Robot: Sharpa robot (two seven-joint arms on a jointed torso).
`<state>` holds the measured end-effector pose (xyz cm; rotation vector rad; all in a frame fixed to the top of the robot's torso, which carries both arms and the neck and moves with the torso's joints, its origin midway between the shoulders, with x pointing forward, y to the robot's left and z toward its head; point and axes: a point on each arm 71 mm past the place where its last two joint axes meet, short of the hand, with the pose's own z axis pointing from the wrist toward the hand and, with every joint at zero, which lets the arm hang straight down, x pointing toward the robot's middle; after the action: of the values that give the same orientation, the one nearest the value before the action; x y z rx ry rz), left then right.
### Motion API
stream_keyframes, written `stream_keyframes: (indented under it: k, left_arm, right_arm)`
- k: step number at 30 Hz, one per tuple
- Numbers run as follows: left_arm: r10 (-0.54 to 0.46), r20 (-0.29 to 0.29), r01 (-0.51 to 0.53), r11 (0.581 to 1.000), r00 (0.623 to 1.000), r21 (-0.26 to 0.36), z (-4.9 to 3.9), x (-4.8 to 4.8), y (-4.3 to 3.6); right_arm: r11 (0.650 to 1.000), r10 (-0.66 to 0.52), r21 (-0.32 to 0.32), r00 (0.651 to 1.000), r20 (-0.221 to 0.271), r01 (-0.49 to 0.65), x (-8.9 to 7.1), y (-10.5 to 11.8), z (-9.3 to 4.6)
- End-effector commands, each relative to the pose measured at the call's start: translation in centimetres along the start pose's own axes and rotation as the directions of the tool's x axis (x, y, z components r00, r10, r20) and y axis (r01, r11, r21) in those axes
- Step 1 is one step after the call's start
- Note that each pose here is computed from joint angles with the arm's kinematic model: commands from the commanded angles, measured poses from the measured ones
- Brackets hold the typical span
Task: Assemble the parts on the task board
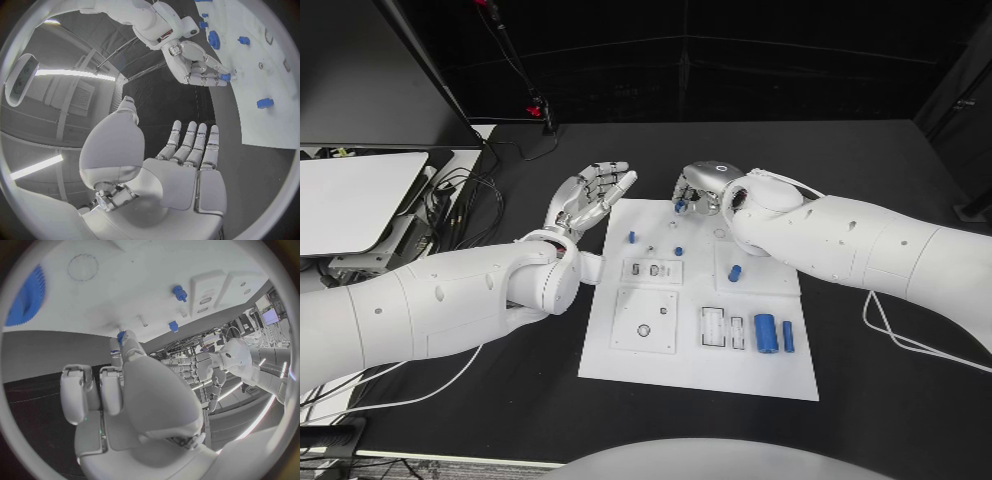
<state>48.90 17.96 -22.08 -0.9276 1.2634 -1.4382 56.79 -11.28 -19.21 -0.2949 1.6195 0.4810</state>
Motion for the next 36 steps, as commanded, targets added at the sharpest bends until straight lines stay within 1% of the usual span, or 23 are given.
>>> stream_keyframes:
  k: [1,17,36]
  left_arm:
    - [-0.001,-0.01,0.005,0.933,1.0,0.36,-0.4,0.07,-2.63]
    - [-0.001,-0.009,0.004,0.935,1.0,0.355,-0.36,0.02,-2.58]
    - [0.001,-0.007,0.002,0.935,1.0,0.354,-0.4,-0.03,-2.59]
  right_arm:
    - [1.0,0.002,-0.002,1.0,0.007,-0.002,-0.17,0.09,-0.03]
    - [1.0,-0.001,0.009,1.0,-0.008,0.001,0.0,0.05,0.12]
    - [0.999,-0.007,0.041,0.999,-0.045,0.009,0.31,-0.01,0.39]
